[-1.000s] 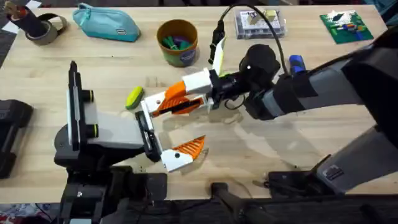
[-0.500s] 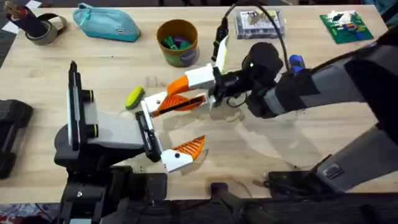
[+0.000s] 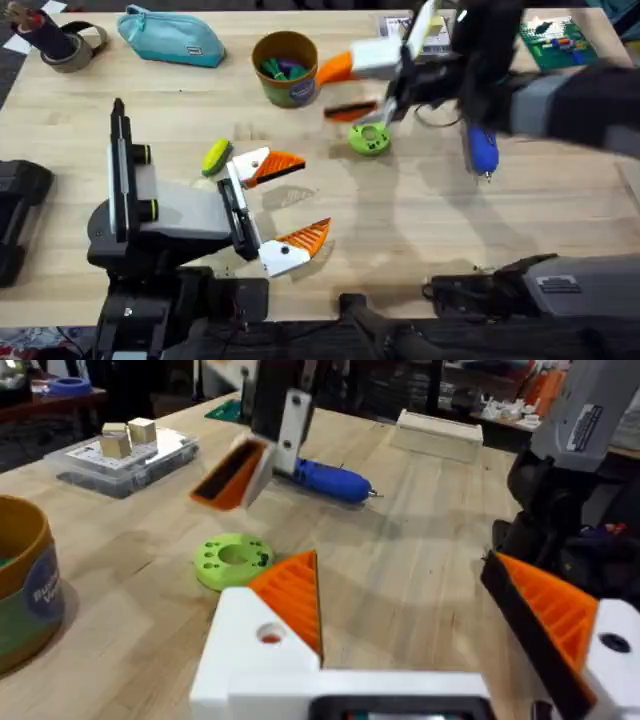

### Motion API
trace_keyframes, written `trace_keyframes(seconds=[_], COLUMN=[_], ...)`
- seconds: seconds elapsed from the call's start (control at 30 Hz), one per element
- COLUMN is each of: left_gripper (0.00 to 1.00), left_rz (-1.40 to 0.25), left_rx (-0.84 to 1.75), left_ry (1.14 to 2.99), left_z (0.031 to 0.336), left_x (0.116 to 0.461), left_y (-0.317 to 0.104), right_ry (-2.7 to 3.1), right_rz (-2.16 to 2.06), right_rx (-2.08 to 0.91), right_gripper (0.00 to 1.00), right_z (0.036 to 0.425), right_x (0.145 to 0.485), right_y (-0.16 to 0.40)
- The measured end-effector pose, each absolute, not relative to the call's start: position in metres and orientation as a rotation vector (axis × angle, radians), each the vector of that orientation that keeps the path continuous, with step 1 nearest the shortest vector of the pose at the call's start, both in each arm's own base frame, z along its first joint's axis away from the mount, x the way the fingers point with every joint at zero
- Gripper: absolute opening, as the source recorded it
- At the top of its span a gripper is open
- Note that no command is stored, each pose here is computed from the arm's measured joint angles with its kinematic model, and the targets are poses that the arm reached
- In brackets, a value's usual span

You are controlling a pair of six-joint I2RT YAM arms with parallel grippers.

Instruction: Pick up the gripper from the table and insert it into the empty holder that is missing its gripper. Then pick up a screw, insert it into the mounting hole, and use the screwdriver to tighten it. Finally, clean up the table by picking up the vegetable and placing it into the bucket.

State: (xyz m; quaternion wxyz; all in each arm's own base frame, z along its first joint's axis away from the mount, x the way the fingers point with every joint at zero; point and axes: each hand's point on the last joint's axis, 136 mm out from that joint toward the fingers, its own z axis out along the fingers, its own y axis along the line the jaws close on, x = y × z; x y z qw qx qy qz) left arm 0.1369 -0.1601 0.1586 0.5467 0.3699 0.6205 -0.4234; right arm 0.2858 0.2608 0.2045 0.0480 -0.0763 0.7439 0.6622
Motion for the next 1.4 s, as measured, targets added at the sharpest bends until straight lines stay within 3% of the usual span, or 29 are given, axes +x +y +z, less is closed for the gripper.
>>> trace_keyframes(seconds=[0.17, 0.37, 0.77, 1.1, 1.4], left_gripper=[0.986, 0.986, 0.986, 0.986, 0.986], left_rz=[-1.005, -1.006, -1.006, -1.006, -1.006], left_rx=[0.879, 0.879, 0.879, 0.879, 0.879], left_ry=[1.470, 1.470, 1.470, 1.470, 1.470], left_z=[0.159, 0.159, 0.159, 0.159, 0.159], left_x=[0.137, 0.136, 0.136, 0.136, 0.136], left_y=[-0.160, -0.160, -0.160, -0.160, -0.160], right_ry=[2.323, 2.497, 2.609, 2.642, 2.710], right_rz=[1.792, 1.373, 0.593, 0.389, 0.346], right_rx=[-0.189, -0.190, -0.335, -0.357, -0.345], right_gripper=[0.997, 0.997, 0.998, 0.998, 0.998], right_z=[0.229, 0.222, 0.237, 0.218, 0.154], right_x=[0.302, 0.300, 0.267, 0.267, 0.264], right_y=[0.234, 0.205, 0.140, 0.128, 0.123])
